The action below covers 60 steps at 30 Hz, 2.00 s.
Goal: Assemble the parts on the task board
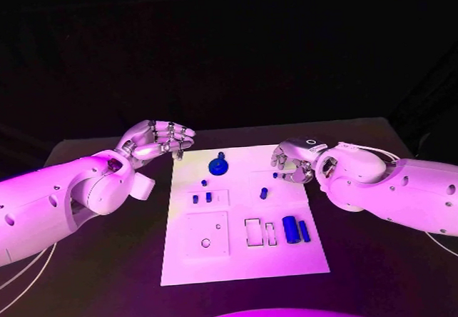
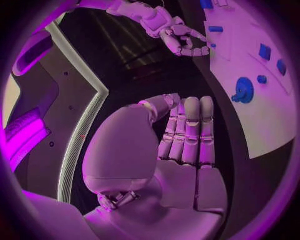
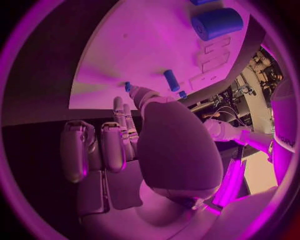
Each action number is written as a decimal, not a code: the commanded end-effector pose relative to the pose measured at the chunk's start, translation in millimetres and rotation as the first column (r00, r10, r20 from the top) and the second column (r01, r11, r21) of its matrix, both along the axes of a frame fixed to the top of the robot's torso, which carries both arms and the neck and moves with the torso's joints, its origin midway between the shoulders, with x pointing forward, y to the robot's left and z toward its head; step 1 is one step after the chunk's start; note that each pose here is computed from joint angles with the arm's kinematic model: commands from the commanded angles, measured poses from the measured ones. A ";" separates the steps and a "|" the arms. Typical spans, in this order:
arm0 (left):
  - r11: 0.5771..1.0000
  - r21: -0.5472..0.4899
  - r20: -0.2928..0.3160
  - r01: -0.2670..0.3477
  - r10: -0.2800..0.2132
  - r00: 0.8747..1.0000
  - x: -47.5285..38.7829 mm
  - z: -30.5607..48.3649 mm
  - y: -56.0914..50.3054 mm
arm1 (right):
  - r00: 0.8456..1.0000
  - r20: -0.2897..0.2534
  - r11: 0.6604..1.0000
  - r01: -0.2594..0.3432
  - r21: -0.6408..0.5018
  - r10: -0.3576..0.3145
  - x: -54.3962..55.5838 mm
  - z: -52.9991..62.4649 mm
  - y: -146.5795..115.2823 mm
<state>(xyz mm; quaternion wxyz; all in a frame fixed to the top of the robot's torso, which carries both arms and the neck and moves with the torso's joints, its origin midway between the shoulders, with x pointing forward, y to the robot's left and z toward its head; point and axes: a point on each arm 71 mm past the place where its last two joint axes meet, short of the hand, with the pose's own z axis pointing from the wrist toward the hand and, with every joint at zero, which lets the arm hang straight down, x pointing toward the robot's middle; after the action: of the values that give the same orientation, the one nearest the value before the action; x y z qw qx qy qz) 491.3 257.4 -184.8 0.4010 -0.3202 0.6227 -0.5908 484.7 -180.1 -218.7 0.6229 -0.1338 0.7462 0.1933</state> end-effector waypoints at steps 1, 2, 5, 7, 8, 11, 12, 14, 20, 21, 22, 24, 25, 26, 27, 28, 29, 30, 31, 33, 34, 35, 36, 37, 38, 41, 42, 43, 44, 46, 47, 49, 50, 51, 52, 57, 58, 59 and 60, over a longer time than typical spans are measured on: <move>0.995 -0.098 -0.004 0.014 -0.014 1.000 -2.3 4.9 -2.4 | 1.000 0.002 0.997 0.003 -0.071 -0.003 0.1 -4.6 1.6; 0.995 -0.101 -0.005 0.014 -0.015 1.000 -2.9 5.2 -2.5 | 1.000 -0.001 0.997 0.000 -0.072 0.000 -0.1 -6.0 3.0; 0.995 -0.104 -0.008 0.011 -0.012 1.000 -3.7 5.6 -2.5 | 1.000 -0.007 0.997 -0.005 -0.074 0.005 -0.7 -9.0 6.0; 0.995 -0.103 -0.010 0.009 -0.010 1.000 -4.1 5.7 -2.4 | 1.000 -0.011 0.997 -0.010 -0.074 0.009 -0.9 -11.5 8.8; 0.995 -0.103 -0.011 0.008 -0.009 1.000 -4.2 5.7 -2.4 | 1.000 -0.012 0.997 -0.011 -0.074 0.010 -0.8 -12.4 9.7; 0.995 -0.102 -0.011 0.007 -0.008 1.000 -4.4 5.8 -2.4 | 1.000 -0.014 0.997 -0.011 -0.074 0.010 -0.2 -14.6 11.0; 0.995 -0.102 -0.011 0.007 -0.008 1.000 -4.5 5.8 -2.5 | 1.000 -0.014 0.997 -0.011 -0.074 0.010 0.1 -15.5 11.4; 0.995 -0.102 -0.012 0.006 -0.007 1.000 -4.7 5.8 -2.5 | 1.000 -0.014 0.997 -0.011 -0.073 0.010 0.7 -17.0 12.2; 0.995 -0.100 -0.013 0.005 -0.006 1.000 -4.7 5.8 -2.4 | 1.000 -0.021 0.997 -0.020 -0.072 0.019 0.5 -20.9 16.0; 0.995 -0.100 -0.013 0.004 -0.006 1.000 -4.7 5.8 -2.4 | 1.000 -0.023 0.997 -0.021 -0.072 0.020 0.5 -21.4 16.6; 0.995 -0.100 -0.014 0.005 -0.006 1.000 -4.7 5.7 -2.5 | 0.999 -0.025 0.997 -0.022 -0.072 0.020 0.5 -22.1 17.1; 0.995 -0.097 -0.015 0.006 -0.008 1.000 -4.8 5.6 -2.8 | 0.999 -0.029 0.997 -0.022 -0.074 0.020 0.3 -23.7 17.9; 0.995 -0.096 -0.015 0.007 -0.008 1.000 -4.8 5.6 -2.9 | 0.999 -0.030 0.997 -0.022 -0.076 0.020 0.2 -24.4 18.0; 0.995 -0.095 -0.016 0.008 -0.009 1.000 -4.9 5.5 -3.0 | 0.999 -0.032 0.997 -0.021 -0.078 0.019 0.1 -25.2 18.2; 0.996 -0.094 -0.016 0.008 -0.010 1.000 -5.0 5.5 -3.1 | 0.999 -0.034 0.996 -0.021 -0.082 0.018 -0.1 -25.9 18.2; 0.996 -0.093 -0.016 0.008 -0.010 1.000 -5.0 5.4 -3.1 | 0.999 -0.035 0.996 -0.021 -0.084 0.018 -0.2 -26.4 18.2; 0.996 -0.092 -0.016 0.009 -0.010 1.000 -5.0 5.4 -3.1 | 0.999 -0.035 0.996 -0.020 -0.089 0.017 -0.4 -26.9 18.2; 0.996 -0.092 -0.016 0.009 -0.010 1.000 -5.0 5.4 -3.0 | 0.999 -0.034 0.995 -0.020 -0.094 0.017 -0.7 -27.4 18.2; 0.996 -0.091 -0.016 0.009 -0.010 1.000 -5.0 5.4 -2.9 | 0.999 -0.032 0.995 -0.020 -0.099 0.017 -1.0 -27.8 18.2; 0.996 -0.091 -0.016 0.009 -0.010 1.000 -5.1 5.4 -2.8 | 0.999 -0.029 0.994 -0.019 -0.108 0.016 -1.4 -28.3 18.0; 0.996 -0.090 -0.016 0.009 -0.011 1.000 -5.1 5.4 -2.8 | 1.000 -0.027 0.994 -0.018 -0.112 0.015 -1.6 -28.5 17.7; 0.996 -0.090 -0.017 0.010 -0.011 1.000 -5.2 5.4 -2.7 | 1.000 -0.023 0.993 -0.016 -0.116 0.014 -1.9 -28.6 17.4; 0.996 -0.090 -0.017 0.010 -0.011 1.000 -5.2 5.4 -2.7 | 1.000 -0.022 0.993 -0.015 -0.117 0.013 -2.0 -28.6 17.3; 0.996 -0.090 -0.017 0.010 -0.012 1.000 -5.3 5.4 -2.6 | 1.000 -0.019 0.993 -0.014 -0.118 0.012 -2.1 -28.5 17.1; 0.996 -0.090 -0.017 0.010 -0.012 1.000 -5.3 5.4 -2.6 | 1.000 -0.016 0.993 -0.013 -0.119 0.011 -2.2 -28.4 17.0; 0.996 -0.090 -0.018 0.011 -0.013 1.000 -5.6 5.5 -2.5 | 1.000 0.001 0.994 -0.009 -0.113 0.010 -2.9 -27.0 16.9; 0.996 -0.090 -0.018 0.011 -0.013 1.000 -5.7 5.5 -2.4 | 1.000 0.008 0.994 -0.008 -0.108 0.009 -3.2 -26.3 16.9; 0.996 -0.090 -0.018 0.011 -0.013 1.000 -5.7 5.5 -2.3 | 1.000 0.013 0.995 -0.007 -0.104 0.009 -3.3 -25.9 16.9; 0.996 -0.089 -0.018 0.011 -0.013 1.000 -5.7 5.4 -2.2 | 1.000 0.022 0.995 -0.006 -0.097 0.008 -3.7 -24.9 16.8; 0.996 -0.089 -0.019 0.011 -0.013 1.000 -5.7 5.4 -2.0 | 0.999 0.036 0.996 -0.004 -0.084 0.007 -4.3 -23.3 16.7; 0.996 -0.088 -0.019 0.010 -0.012 1.000 -5.7 5.3 -1.9 | 0.999 0.046 0.997 -0.003 -0.074 0.007 -4.7 -22.1 16.6; 0.996 -0.088 -0.020 0.009 -0.011 1.000 -5.7 5.3 -1.7 | 0.998 0.067 0.999 -0.003 -0.053 0.007 -5.8 -19.6 16.6; 0.996 -0.088 -0.020 0.009 -0.011 1.000 -5.7 5.3 -1.6 | 0.997 0.073 0.999 -0.004 -0.046 0.007 -6.2 -18.8 16.6; 0.996 -0.087 -0.020 0.009 -0.010 1.000 -5.7 5.2 -1.5 | 0.996 0.085 0.999 -0.006 -0.032 0.009 -7.0 -16.9 16.6; 0.996 -0.087 -0.021 0.008 -0.010 1.000 -5.6 5.2 -1.4 | 0.996 0.093 1.000 -0.008 -0.023 0.010 -7.7 -15.5 16.5; 0.996 -0.084 -0.023 0.004 -0.006 1.000 -5.3 4.9 -0.6 | 0.993 0.118 1.000 -0.013 0.008 0.012 -10.3 -9.2 15.5; 0.997 -0.083 -0.023 0.003 -0.005 1.000 -5.3 4.8 -0.4 | 0.992 0.122 1.000 -0.014 0.016 0.012 -10.9 -7.7 15.1; 0.997 -0.083 -0.024 0.002 -0.004 1.000 -5.2 4.8 -0.2 | 0.992 0.127 1.000 -0.015 0.024 0.012 -11.6 -6.1 14.5; 0.997 -0.082 -0.024 0.001 -0.003 1.000 -5.2 4.7 -0.2 | 0.991 0.132 0.999 -0.016 0.032 0.012 -12.5 -4.4 13.8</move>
<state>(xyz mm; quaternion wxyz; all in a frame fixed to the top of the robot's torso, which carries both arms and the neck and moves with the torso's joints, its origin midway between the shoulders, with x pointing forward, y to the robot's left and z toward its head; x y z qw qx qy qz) 486.3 258.4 -181.3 0.3829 -0.3444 0.6038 -0.6084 473.3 -167.7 -228.1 0.6551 -0.1451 0.7171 0.1885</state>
